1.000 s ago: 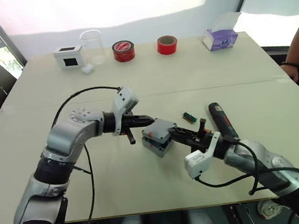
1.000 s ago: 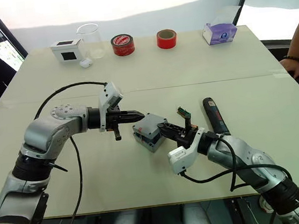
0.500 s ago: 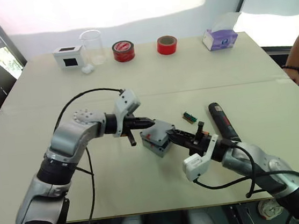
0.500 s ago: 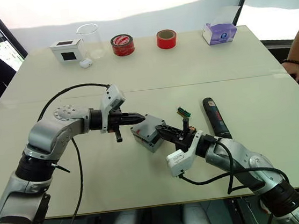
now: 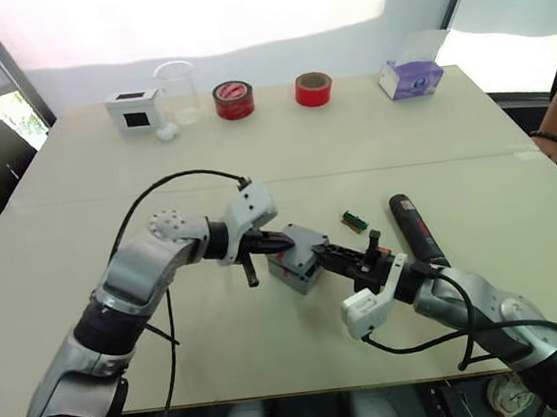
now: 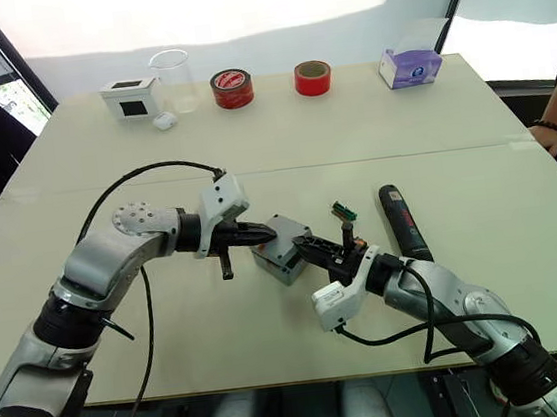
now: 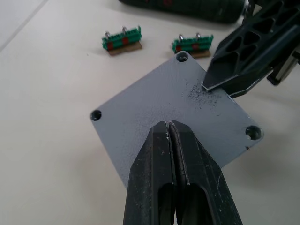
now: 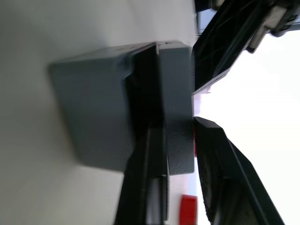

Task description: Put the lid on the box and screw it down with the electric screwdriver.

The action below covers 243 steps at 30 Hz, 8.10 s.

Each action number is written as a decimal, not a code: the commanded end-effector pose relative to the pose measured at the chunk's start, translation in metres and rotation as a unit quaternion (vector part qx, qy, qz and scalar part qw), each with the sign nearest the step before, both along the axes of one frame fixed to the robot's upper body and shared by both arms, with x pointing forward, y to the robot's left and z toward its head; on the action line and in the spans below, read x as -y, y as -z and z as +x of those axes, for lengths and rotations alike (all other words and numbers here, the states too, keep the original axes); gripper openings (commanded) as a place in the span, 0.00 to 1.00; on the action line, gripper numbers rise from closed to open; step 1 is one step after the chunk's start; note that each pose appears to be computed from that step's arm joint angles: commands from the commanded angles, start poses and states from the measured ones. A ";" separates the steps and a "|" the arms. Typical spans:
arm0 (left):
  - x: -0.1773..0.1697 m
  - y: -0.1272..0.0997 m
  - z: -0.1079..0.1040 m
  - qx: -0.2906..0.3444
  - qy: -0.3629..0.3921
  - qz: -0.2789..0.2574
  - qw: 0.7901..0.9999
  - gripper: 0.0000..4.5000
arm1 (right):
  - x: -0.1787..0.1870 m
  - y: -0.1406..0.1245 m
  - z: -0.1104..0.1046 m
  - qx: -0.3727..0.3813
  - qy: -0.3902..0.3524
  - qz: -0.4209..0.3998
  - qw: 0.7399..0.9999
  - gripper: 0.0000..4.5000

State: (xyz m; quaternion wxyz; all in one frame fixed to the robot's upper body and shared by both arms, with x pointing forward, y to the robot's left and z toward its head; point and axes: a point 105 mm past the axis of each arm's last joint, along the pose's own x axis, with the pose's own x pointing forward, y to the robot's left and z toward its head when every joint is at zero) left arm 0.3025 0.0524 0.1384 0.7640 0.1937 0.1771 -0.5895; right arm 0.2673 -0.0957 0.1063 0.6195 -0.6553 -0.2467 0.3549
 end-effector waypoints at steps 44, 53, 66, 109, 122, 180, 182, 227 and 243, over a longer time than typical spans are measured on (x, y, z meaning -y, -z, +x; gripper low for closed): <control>-0.030 0.026 0.048 -0.029 -0.102 -0.062 0.992 0.00 | 0.009 0.010 -0.006 -0.516 0.162 0.256 0.801 0.01; -0.018 0.035 0.017 -0.069 -0.060 -0.065 0.994 0.00 | -0.004 0.007 0.010 -0.478 0.161 0.243 0.829 0.01; -0.031 0.038 -0.013 -0.098 -0.074 -0.052 0.991 0.00 | -0.021 0.004 0.011 -0.477 0.137 0.253 0.830 0.01; -0.029 -0.050 -0.024 0.021 0.063 -0.074 0.995 0.00 | 0.091 -0.027 -0.005 -0.465 0.286 0.397 0.738 0.18; -0.019 -0.045 -0.034 0.061 0.124 -0.018 0.990 0.00 | 0.096 -0.009 -0.010 -0.486 0.309 0.417 0.703 0.70; -0.057 -0.047 -0.004 0.056 0.007 -0.032 0.998 0.00 | 0.039 -0.072 0.008 -0.455 0.152 0.416 0.773 0.03; -0.059 -0.044 -0.007 0.050 0.004 -0.031 0.998 0.00 | 0.025 -0.075 0.009 -0.461 0.132 0.408 0.777 0.03; -0.058 -0.043 -0.007 0.051 -0.033 -0.047 0.997 0.00 | -0.003 -0.042 0.030 -0.477 0.126 0.380 0.783 0.03; -0.056 -0.042 -0.007 0.051 -0.033 -0.051 0.997 0.00 | -0.005 -0.037 0.025 -0.485 0.123 0.365 0.785 0.14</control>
